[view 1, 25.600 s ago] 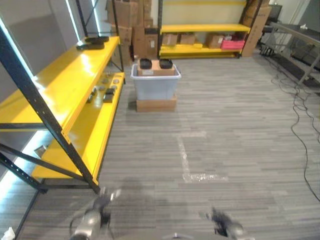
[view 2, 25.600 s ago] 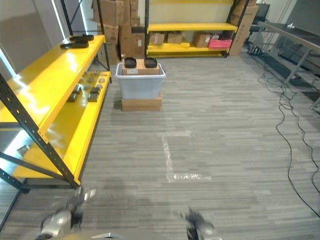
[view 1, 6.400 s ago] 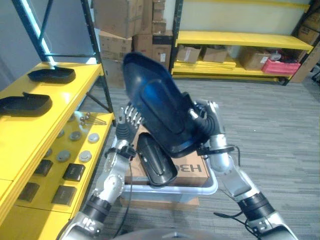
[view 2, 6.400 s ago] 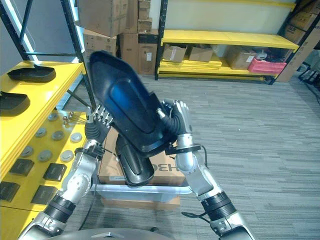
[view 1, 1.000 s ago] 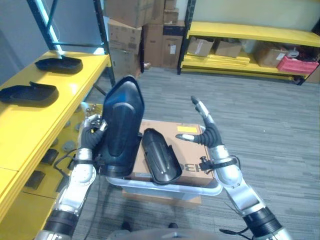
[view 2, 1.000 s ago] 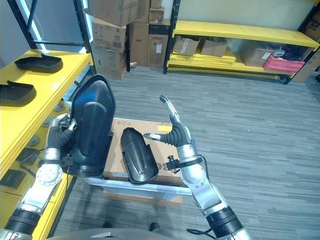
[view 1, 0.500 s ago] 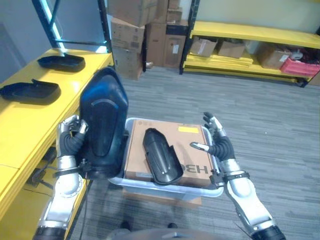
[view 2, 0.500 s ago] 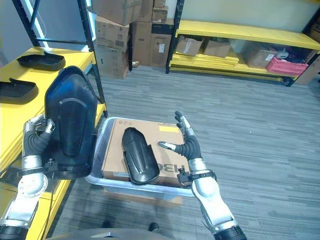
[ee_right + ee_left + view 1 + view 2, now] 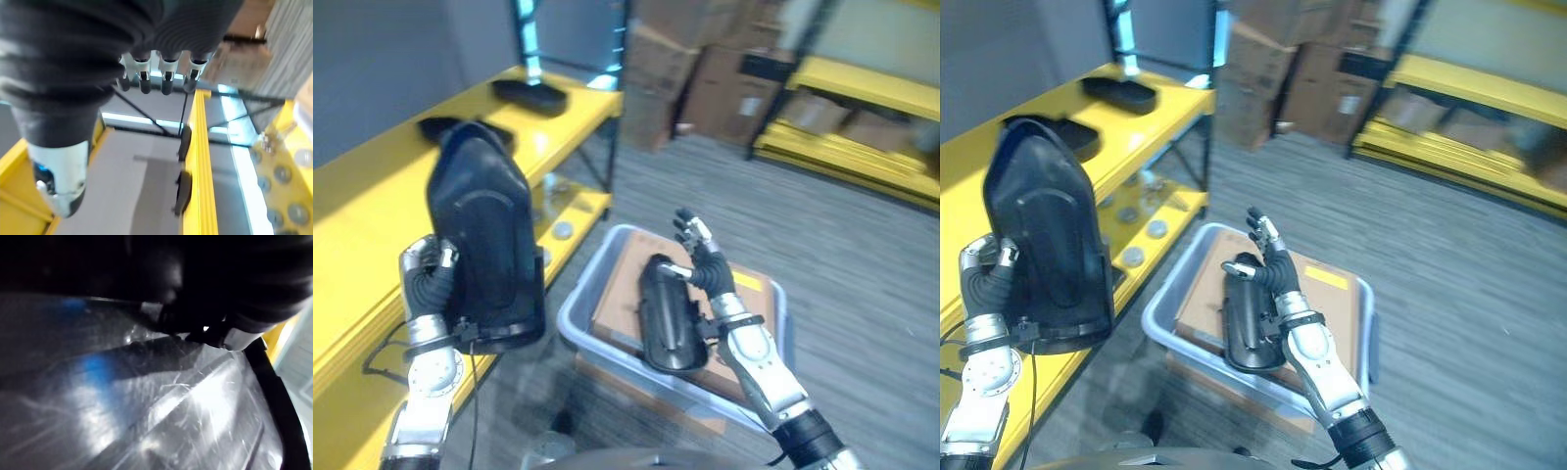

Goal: Move parts from the plastic box to the shelf.

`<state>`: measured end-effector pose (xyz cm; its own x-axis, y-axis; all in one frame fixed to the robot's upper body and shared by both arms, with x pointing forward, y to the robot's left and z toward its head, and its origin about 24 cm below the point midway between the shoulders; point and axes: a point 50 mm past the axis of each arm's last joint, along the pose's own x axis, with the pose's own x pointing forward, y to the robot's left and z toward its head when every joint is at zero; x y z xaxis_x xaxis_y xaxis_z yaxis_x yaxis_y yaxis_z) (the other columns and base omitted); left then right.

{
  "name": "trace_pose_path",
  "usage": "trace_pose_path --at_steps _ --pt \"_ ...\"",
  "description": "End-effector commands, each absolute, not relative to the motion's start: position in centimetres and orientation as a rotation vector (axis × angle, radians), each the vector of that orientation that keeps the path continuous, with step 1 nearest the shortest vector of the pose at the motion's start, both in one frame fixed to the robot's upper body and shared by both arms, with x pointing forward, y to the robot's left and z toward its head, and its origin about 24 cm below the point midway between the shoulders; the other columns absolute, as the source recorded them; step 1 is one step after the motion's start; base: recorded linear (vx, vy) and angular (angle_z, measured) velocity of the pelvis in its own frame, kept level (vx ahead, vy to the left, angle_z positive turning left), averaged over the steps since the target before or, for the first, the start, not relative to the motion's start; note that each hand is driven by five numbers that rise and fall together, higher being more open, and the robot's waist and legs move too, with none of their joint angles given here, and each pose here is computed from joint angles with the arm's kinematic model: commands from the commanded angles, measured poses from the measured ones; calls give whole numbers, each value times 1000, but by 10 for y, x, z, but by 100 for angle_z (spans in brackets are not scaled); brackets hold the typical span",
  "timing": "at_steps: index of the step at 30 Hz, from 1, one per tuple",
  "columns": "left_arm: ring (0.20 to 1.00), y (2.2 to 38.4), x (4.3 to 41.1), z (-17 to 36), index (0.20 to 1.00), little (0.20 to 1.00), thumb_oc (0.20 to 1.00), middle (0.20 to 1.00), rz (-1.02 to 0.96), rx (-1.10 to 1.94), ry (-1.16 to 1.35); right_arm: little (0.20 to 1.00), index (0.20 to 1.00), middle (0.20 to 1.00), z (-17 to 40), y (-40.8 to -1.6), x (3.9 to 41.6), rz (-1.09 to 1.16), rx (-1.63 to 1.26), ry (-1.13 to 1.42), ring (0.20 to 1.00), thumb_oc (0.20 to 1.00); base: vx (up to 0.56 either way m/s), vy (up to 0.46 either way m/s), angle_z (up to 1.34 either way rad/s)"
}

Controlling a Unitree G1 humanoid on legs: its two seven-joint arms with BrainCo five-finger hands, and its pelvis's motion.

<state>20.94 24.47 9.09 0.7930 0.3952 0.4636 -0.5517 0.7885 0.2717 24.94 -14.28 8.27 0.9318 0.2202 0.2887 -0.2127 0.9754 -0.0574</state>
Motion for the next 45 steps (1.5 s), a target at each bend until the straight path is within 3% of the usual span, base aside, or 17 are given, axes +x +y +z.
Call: trace_pose_path --at_steps 1,11,22,31,41,45 --pt "200 252 209 145 200 200 200 200 527 406 -681 1000 1000 1000 120 -131 267 263 -5 -478 1000 1000 58 -115 156" --pt "200 244 218 146 200 200 200 200 460 324 -679 1000 1000 1000 142 -110 272 374 -126 -565 1000 1000 36 159 117" --pt "200 238 220 164 200 200 200 200 398 359 -766 1000 1000 1000 153 -87 270 440 -80 -612 1000 1000 199 325 18" --pt "200 205 237 200 200 200 200 200 346 475 -1005 1000 1000 1000 194 -121 255 227 -83 -868 1000 1000 158 98 70" --pt "200 193 241 191 200 200 200 200 339 464 -974 1000 1000 1000 200 -132 245 174 -117 -927 1000 1000 42 -100 50" --pt "200 200 243 167 200 200 200 200 388 430 -825 1000 1000 1000 188 -142 240 163 -155 -873 1000 1000 158 -251 25"
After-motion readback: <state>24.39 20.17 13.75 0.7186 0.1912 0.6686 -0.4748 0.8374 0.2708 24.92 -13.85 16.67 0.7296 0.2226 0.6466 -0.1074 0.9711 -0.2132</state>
